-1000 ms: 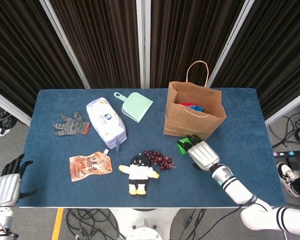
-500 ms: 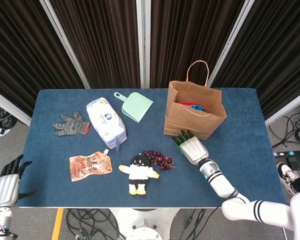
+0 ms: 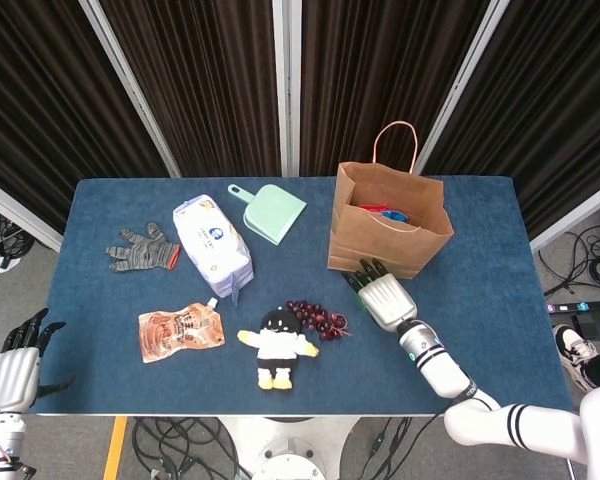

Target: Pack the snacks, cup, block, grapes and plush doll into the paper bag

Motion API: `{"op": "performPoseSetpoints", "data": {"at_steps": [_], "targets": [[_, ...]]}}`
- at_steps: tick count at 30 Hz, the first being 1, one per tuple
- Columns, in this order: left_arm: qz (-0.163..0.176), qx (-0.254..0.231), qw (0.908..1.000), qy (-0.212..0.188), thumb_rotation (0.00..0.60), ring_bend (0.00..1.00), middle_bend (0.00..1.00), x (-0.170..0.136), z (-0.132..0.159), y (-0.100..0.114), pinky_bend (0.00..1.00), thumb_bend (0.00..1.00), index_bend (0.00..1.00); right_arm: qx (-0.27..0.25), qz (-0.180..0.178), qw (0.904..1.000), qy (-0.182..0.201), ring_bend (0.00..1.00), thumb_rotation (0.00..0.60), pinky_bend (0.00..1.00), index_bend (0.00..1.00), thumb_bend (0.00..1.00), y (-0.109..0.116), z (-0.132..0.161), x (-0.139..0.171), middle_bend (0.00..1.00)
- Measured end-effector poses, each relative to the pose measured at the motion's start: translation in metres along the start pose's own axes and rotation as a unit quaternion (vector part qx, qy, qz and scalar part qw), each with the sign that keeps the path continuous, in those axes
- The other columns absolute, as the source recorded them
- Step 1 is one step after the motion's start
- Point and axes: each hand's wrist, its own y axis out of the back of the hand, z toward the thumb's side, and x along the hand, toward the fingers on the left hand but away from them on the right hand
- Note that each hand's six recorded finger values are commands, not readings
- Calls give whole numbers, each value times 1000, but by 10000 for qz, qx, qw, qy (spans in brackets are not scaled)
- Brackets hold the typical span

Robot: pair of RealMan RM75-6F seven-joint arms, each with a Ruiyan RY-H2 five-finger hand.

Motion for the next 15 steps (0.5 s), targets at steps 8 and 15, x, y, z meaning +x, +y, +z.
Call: {"op": "performPoseSetpoints", "data": {"at_steps": [8,15], "targets": [[-27,-4,10000,52,600,111,156,-2,-3,-1,134,120,271,50,273,9996,-64,0,600,112,9,154,-11,0,-7,173],[-35,-7,10000,34,600,111,156,-1,-2,-2,134,121,271,141,375,9992,-70,50,600,153,113,178,-19,1,-8,248]]}}
